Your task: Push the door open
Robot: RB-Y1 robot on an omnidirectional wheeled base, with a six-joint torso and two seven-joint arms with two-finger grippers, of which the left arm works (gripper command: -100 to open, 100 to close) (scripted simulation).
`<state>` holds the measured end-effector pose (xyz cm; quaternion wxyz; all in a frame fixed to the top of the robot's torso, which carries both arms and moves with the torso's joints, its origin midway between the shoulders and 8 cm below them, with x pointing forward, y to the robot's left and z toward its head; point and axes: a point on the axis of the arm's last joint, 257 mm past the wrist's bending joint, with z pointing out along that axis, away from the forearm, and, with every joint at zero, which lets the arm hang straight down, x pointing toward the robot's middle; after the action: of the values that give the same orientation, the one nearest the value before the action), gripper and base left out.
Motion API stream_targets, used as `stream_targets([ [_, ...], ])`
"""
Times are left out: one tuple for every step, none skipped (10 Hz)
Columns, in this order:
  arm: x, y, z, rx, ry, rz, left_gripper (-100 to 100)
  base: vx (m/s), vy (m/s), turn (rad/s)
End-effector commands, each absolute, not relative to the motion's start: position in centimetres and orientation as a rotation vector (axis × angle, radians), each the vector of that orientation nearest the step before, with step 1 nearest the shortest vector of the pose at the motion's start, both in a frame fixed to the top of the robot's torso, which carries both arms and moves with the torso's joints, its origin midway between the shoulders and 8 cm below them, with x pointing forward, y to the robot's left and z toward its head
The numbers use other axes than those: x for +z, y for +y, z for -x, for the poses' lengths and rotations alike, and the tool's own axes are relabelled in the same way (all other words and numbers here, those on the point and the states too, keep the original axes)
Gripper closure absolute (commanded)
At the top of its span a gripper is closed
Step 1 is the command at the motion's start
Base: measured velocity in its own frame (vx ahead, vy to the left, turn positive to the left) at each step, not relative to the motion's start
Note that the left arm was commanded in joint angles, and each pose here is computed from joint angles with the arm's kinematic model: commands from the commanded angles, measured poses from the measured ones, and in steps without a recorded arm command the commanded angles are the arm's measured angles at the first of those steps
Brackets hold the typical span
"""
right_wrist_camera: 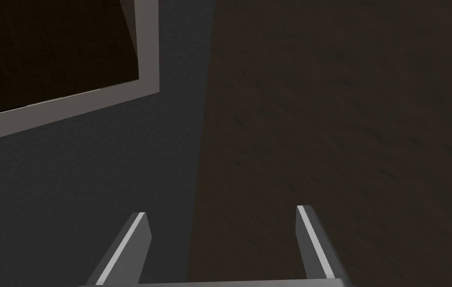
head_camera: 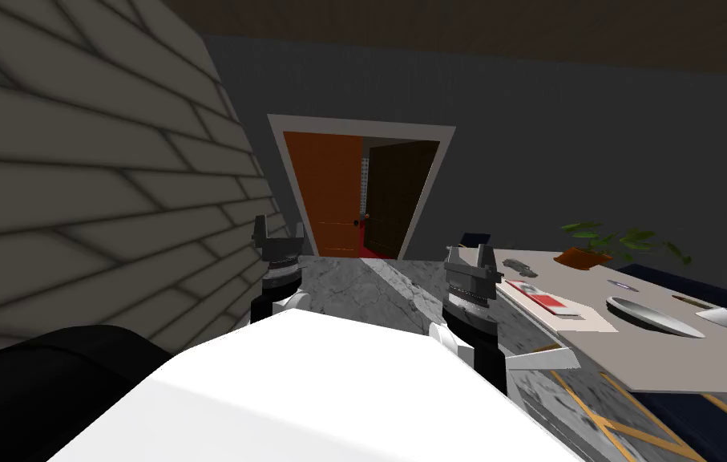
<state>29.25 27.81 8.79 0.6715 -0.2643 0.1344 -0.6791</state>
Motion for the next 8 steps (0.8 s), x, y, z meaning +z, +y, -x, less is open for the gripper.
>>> stream_targets([
  [7.7,27.9,-29.9,-1.569,0.305,0.623,-100,0.084,-0.013,-0.124],
  [7.2,28.0,-30.2,-1.589,0.304,0.639,-100,0.157,0.025,-0.146],
  [6.6,28.1,-30.5,-1.608,0.304,0.654,-100,0.169,0.038,-0.095],
  [5.8,28.2,-30.9,-1.634,0.301,0.678,-100,0.155,0.011,-0.093],
  [5.0,28.4,-31.2,-1.659,0.298,0.702,-100,0.162,0.005,-0.146],
  [4.6,28.5,-31.4,-1.672,0.296,0.714,-100,0.155,0.016,-0.09],
  [3.6,28.7,-31.9,-1.7,0.289,0.745,-100,0.162,0.027,-0.117],
  [2.5,29.0,-32.3,-1.729,0.281,0.777,-100,0.161,0.045,-0.169],
])
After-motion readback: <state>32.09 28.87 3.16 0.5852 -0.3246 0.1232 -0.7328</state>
